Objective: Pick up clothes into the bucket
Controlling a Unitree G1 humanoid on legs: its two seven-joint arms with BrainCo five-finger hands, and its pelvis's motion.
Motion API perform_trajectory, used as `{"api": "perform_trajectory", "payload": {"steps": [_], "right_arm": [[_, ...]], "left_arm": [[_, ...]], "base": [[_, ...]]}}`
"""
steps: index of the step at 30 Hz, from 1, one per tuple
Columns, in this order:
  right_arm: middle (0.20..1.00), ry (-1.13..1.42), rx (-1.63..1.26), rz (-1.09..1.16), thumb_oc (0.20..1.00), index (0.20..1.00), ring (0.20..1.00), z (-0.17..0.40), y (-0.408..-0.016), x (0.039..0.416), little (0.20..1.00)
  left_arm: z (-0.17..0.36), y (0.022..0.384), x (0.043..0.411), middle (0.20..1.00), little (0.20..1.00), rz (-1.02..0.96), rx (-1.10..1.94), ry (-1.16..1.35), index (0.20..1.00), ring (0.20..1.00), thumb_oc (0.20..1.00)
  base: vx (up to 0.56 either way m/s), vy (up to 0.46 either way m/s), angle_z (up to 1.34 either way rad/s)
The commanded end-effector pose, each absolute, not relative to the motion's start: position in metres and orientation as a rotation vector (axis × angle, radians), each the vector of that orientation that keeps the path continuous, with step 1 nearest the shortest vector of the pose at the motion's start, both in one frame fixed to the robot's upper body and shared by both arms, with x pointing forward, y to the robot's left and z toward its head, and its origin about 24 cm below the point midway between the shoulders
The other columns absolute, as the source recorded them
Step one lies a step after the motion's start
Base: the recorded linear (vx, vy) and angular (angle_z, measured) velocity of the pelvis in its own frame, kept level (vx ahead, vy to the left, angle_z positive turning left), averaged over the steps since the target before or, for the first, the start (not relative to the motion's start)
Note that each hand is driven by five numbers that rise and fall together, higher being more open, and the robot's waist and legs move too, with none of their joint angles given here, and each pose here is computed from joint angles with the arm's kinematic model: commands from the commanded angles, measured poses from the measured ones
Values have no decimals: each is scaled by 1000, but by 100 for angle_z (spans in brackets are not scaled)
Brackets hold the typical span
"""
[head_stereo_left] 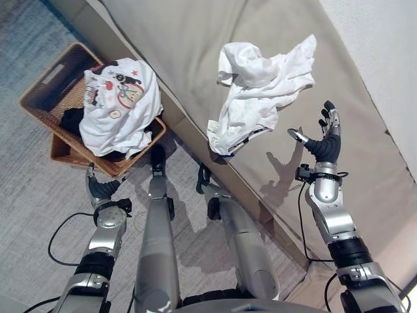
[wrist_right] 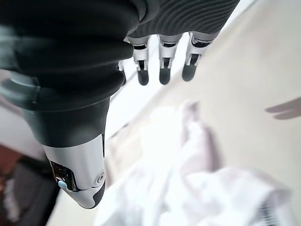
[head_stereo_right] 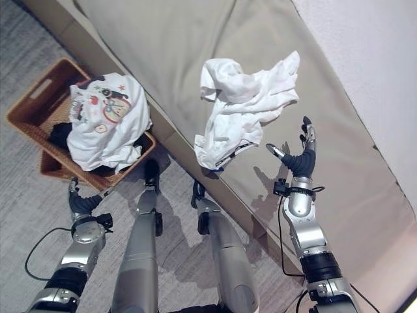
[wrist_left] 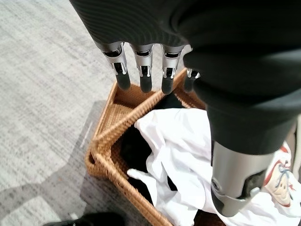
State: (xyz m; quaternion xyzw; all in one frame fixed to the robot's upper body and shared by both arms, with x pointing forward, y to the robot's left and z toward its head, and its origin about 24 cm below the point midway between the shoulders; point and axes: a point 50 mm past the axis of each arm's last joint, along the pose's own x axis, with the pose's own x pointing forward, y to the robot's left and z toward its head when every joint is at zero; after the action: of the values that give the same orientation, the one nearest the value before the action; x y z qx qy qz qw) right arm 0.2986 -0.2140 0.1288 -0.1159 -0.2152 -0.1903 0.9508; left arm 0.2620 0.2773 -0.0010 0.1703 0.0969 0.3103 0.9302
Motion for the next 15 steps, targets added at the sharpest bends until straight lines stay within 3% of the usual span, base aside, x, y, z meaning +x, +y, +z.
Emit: {"api": "perform_trajectory", "payload": {"steps": [1, 8, 15], "right_arm": [[1000, -586, -333, -450, 1000, 1000, 1000, 163, -237, 294, 1000], [1000, -304, -605, -529, 1000, 1000, 1000, 153, -281, 336, 1000], [1000, -200, -805, -644, 1000, 1000, 1000, 190, -316, 362, 1000]], "left_arm": [[-9, 260, 262, 1000, 1000, 516, 415, 183, 1000, 1000, 1000], [-37, 224, 250, 1000, 1000, 233, 522, 261, 1000, 1000, 1000], [-42, 201, 246, 1000, 1000, 133, 484, 258, 1000, 1000, 1000]], "base": [[16, -51, 21], [46, -80, 38], [19, -42, 16]]}}
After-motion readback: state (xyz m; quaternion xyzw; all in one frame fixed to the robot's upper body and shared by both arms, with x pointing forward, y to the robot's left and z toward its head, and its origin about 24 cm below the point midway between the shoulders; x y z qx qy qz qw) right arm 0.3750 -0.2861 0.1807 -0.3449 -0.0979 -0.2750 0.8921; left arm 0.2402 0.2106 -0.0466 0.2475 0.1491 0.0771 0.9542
